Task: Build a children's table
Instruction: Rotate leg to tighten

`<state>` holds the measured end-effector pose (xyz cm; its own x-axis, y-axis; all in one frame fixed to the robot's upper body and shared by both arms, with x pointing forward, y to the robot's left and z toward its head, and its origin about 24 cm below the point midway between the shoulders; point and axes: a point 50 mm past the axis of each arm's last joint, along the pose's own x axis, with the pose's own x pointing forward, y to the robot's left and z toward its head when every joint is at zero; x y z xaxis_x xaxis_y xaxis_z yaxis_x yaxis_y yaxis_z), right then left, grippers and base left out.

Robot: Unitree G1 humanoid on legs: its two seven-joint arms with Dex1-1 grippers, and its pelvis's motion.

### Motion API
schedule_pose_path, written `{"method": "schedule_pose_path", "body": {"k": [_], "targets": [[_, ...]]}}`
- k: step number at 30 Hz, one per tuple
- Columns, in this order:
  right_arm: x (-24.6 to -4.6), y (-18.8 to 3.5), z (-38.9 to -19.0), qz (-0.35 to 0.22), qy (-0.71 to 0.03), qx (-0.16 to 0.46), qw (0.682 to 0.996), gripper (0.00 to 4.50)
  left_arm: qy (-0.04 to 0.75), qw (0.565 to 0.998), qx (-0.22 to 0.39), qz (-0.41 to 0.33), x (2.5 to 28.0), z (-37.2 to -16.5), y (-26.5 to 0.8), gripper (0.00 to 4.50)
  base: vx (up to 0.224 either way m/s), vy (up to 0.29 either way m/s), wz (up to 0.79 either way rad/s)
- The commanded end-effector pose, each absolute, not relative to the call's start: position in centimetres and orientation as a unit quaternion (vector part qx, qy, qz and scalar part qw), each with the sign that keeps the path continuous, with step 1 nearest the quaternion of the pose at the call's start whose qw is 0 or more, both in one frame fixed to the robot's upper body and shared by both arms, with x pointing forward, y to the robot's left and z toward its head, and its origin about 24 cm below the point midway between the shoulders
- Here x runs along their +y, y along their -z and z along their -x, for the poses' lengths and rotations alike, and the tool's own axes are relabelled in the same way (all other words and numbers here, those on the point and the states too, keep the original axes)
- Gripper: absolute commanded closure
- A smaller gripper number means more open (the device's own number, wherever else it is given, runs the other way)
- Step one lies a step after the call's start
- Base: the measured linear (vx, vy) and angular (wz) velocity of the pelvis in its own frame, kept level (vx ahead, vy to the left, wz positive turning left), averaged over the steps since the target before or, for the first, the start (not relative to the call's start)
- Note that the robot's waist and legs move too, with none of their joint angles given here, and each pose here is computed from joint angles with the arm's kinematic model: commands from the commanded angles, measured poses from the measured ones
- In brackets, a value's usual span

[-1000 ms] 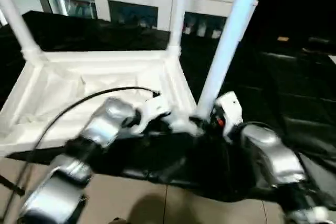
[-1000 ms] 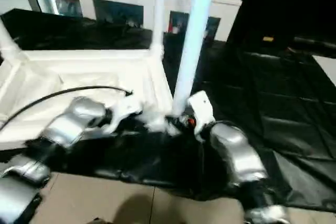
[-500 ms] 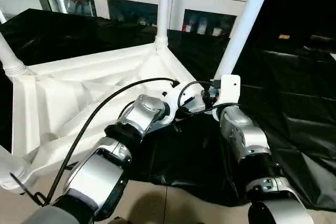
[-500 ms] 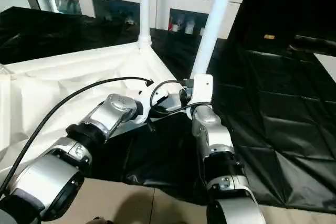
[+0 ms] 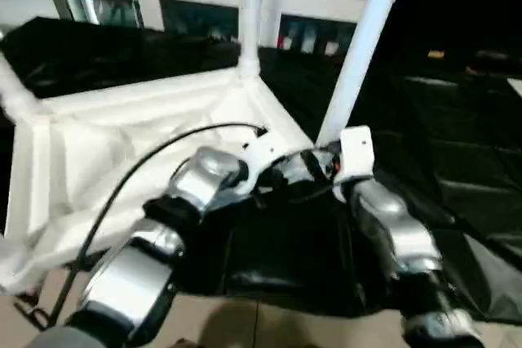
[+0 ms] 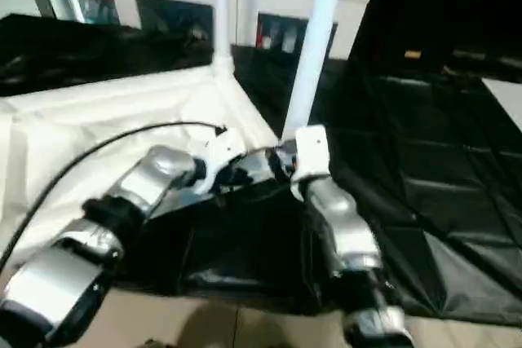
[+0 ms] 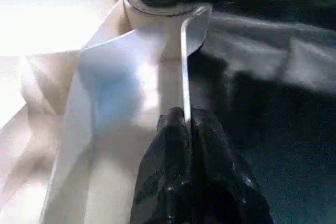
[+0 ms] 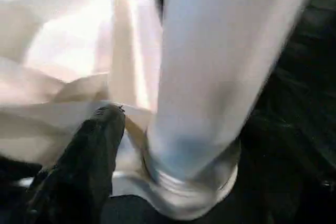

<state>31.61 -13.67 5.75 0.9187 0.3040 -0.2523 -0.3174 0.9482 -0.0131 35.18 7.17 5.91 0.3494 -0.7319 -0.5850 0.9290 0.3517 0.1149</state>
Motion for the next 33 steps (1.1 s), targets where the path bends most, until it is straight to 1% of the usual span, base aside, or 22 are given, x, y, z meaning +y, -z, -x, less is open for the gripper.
{"method": "schedule_pose_path", "body": {"k": [1,3,4,6,7,9,11,12,13,14,19,22,24,27,31,32,33], "targets": [[-15.2,-6.6,-30.9,0.043,-0.181,0.118,0.975,0.42,0.551,0.774,0.234,-0.207,8.2,-34.2,-4.7,4.50,0.000,0.000,0.00],[-16.5,-6.8,-30.0,0.057,-0.214,0.126,0.967,0.20,0.577,0.753,0.238,-0.208,8.9,-33.7,-4.7,4.50,0.000,0.000,0.00],[-16.5,-6.9,-29.9,0.058,-0.216,0.126,0.966,0.20,0.578,0.752,0.238,-0.208,9.0,-33.7,-4.7,4.50,0.000,0.000,0.00],[-18.4,-7.2,-28.2,0.095,-0.292,0.149,0.940,0.04,0.626,0.708,0.252,-0.209,10.2,-32.5,-4.8,4.50,0.000,0.000,0.00],[-18.5,-7.2,-28.1,0.096,-0.294,0.150,0.939,0.04,0.627,0.707,0.253,-0.209,10.3,-32.5,-4.8,4.50,0.000,0.000,0.00],[-18.9,-7.2,-27.4,0.109,-0.328,0.164,0.924,0.04,0.643,0.685,0.265,-0.218,10.9,-31.9,-4.8,4.50,0.000,0.000,0.00],[-18.9,-7.2,-27.1,0.114,-0.346,0.167,0.916,0.04,0.647,0.679,0.267,-0.222,11.0,-31.8,-4.9,4.50,0.000,0.000,0.00],[-18.6,-7.1,-26.7,0.112,-0.376,0.175,0.903,0.04,0.654,0.671,0.269,-0.221,11.1,-31.5,-5.0,4.50,0.000,0.000,0.00],[-18.5,-7.0,-26.6,0.110,-0.385,0.177,0.899,0.04,0.657,0.669,0.269,-0.220,11.1,-31.4,-5.0,4.50,0.000,0.000,0.00],[-18.4,-7.0,-26.5,0.110,-0.386,0.178,0.898,0.04,0.657,0.669,0.269,-0.220,11.1,-31.4,-5.0,4.50,0.000,0.000,0.00],[-17.1,-6.4,-25.9,0.103,-0.433,0.188,0.876,0.04,0.651,0.674,0.265,-0.226,11.1,-31.4,-5.3,4.50,0.000,0.000,0.00],[-16.9,-6.2,-26.1,0.109,-0.431,0.188,0.876,0.04,0.652,0.673,0.265,-0.226,11.1,-31.3,-5.3,4.50,0.000,0.000,0.00],[-16.7,-6.1,-26.7,0.107,-0.426,0.186,0.879,0.04,0.652,0.673,0.267,-0.226,11.1,-31.2,-5.4,4.50,0.000,0.000,0.00],[-16.5,-6.1,-27.1,0.108,-0.422,0.183,0.881,0.04,0.651,0.673,0.267,-0.227,11.1,-31.2,-5.4,4.50,0.000,0.000,0.00],[-16.6,-6.1,-27.2,0.102,-0.426,0.182,0.880,0.04,0.650,0.675,0.267,-0.226,11.1,-31.1,-5.4,4.50,0.000,0.000,0.00],[-16.6,-6.1,-27.2,0.100,-0.427,0.182,0.880,0.19,0.649,0.675,0.267,-0.226,11.1,-31.1,-5.4,4.50,0.000,0.000,0.00],[-16.6,-6.1,-27.2,0.097,-0.429,0.181,0.880,0.19,0.649,0.675,0.268,-0.226,11.1,-31.1,-5.4,4.50,0.000,0.000,0.00]]}}
